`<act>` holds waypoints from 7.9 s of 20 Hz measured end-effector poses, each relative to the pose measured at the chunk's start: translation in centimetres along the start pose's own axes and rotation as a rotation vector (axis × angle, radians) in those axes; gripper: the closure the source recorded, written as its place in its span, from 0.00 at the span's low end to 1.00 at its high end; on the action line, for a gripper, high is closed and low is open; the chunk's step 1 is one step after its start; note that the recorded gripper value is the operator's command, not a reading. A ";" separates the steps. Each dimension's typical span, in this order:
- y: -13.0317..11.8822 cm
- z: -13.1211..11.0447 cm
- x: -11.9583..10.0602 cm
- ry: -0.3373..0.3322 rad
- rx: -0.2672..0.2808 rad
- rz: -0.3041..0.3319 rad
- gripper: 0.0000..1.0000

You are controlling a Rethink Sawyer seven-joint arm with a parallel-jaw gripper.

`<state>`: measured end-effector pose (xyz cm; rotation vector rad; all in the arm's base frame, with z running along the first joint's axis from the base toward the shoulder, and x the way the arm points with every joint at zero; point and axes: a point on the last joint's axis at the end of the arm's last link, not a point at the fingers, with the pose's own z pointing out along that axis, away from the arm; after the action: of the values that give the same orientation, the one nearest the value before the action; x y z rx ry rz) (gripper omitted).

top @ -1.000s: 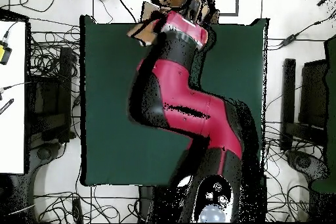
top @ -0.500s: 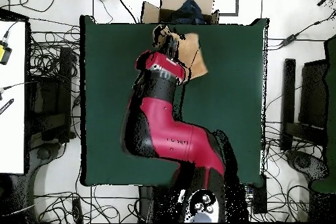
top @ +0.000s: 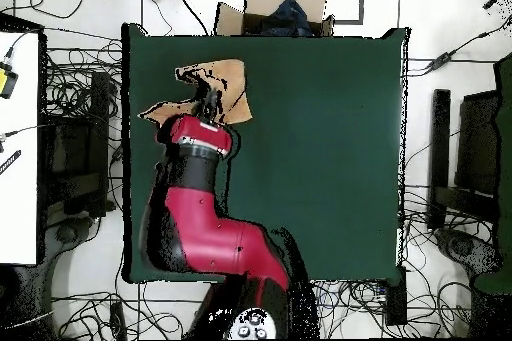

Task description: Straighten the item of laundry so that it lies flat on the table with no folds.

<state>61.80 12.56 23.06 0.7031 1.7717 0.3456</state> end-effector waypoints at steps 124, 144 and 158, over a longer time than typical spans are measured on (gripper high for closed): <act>-9.8 1.3 3.7 -0.211 0.452 -0.391 0.00; -7.7 2.7 1.2 -0.070 0.436 -0.572 0.00; -10.4 2.5 -4.1 0.077 0.551 -0.597 0.00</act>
<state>61.97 1.66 19.64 0.4988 2.0715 -0.5431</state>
